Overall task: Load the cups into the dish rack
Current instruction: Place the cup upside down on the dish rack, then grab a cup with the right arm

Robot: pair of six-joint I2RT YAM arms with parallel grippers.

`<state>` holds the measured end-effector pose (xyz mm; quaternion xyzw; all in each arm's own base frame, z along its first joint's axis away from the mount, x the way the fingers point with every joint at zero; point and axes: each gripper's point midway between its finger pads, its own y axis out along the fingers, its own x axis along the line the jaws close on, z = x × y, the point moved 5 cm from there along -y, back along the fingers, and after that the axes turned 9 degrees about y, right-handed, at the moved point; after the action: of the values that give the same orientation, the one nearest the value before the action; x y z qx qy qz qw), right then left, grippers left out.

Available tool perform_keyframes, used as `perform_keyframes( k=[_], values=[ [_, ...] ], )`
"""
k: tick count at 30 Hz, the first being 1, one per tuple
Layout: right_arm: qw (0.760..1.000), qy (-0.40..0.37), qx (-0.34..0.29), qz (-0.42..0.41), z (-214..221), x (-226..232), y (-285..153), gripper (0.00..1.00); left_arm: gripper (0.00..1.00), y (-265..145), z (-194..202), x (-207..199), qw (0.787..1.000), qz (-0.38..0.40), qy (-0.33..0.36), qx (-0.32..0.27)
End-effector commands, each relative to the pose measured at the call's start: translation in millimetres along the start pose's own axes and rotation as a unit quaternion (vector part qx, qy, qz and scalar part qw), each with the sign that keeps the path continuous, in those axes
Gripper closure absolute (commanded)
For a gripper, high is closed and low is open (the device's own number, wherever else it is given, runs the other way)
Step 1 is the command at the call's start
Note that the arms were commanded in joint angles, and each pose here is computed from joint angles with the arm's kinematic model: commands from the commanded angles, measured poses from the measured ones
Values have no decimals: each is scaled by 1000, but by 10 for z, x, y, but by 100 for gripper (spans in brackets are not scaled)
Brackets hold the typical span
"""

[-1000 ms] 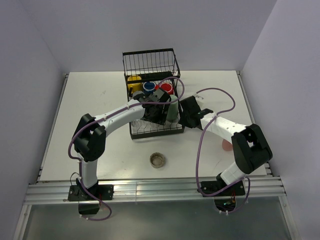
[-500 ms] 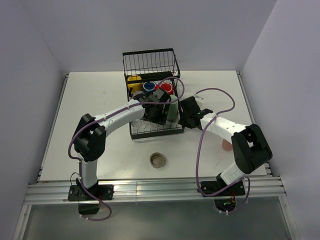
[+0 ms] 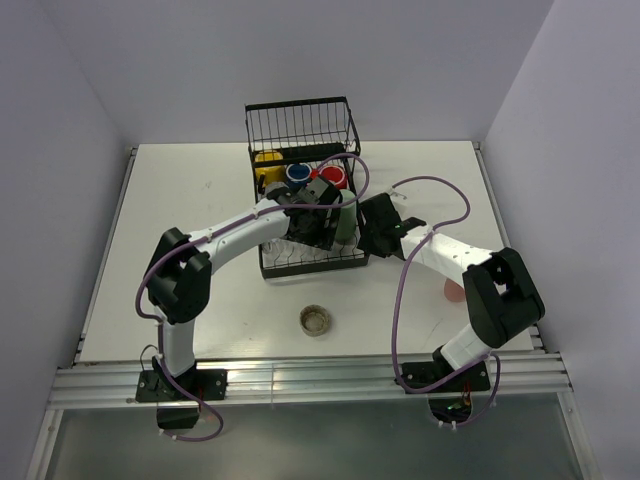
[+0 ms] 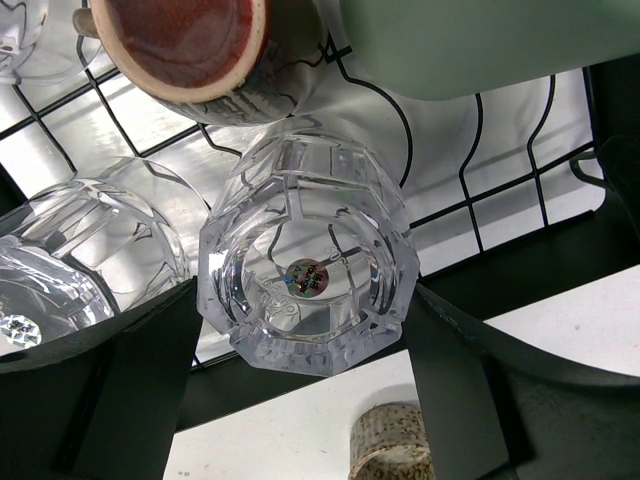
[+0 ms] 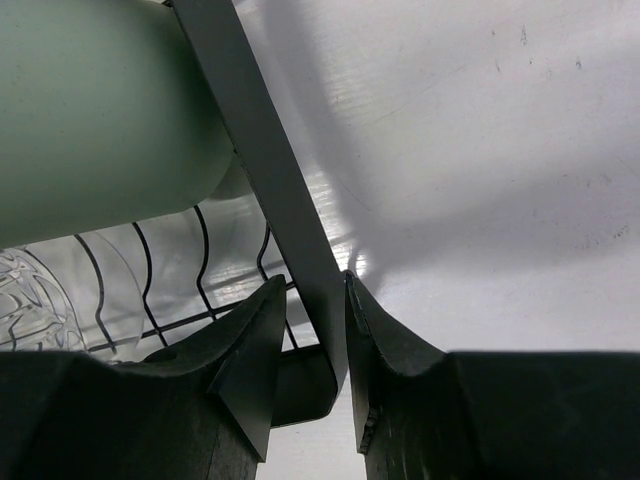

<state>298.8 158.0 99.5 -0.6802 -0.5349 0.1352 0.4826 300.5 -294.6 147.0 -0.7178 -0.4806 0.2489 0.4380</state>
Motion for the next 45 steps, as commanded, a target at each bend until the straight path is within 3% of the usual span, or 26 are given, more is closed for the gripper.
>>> perform_keyframes(
  k=[1, 14, 22, 34, 40, 45],
  values=[
    [1000, -4, -26, -5, -126, 78, -109, 62, 15, -319, -207, 5, 998, 12, -3, -57],
    [998, -1, -55, -21, -343, 143, -460, 62, 16, -700, -366, 23, 995, 20, -11, -100],
    [995, 10, -96, -19, -599, 87, -883, 60, 16, -1143, -414, 76, 989, 31, -21, -145],
    [979, 110, -155, 78, -988, -920, -1436, 56, 16, -1714, 35, 133, 965, 129, -49, -224],
    [968, 144, -134, 154, -954, -1386, -1364, 54, 15, -1835, 177, 134, 954, 164, -45, -246],
    [964, 170, -108, 171, -933, -1594, -1266, 54, 15, -1863, 222, 134, 951, 176, -40, -252]
  ],
)
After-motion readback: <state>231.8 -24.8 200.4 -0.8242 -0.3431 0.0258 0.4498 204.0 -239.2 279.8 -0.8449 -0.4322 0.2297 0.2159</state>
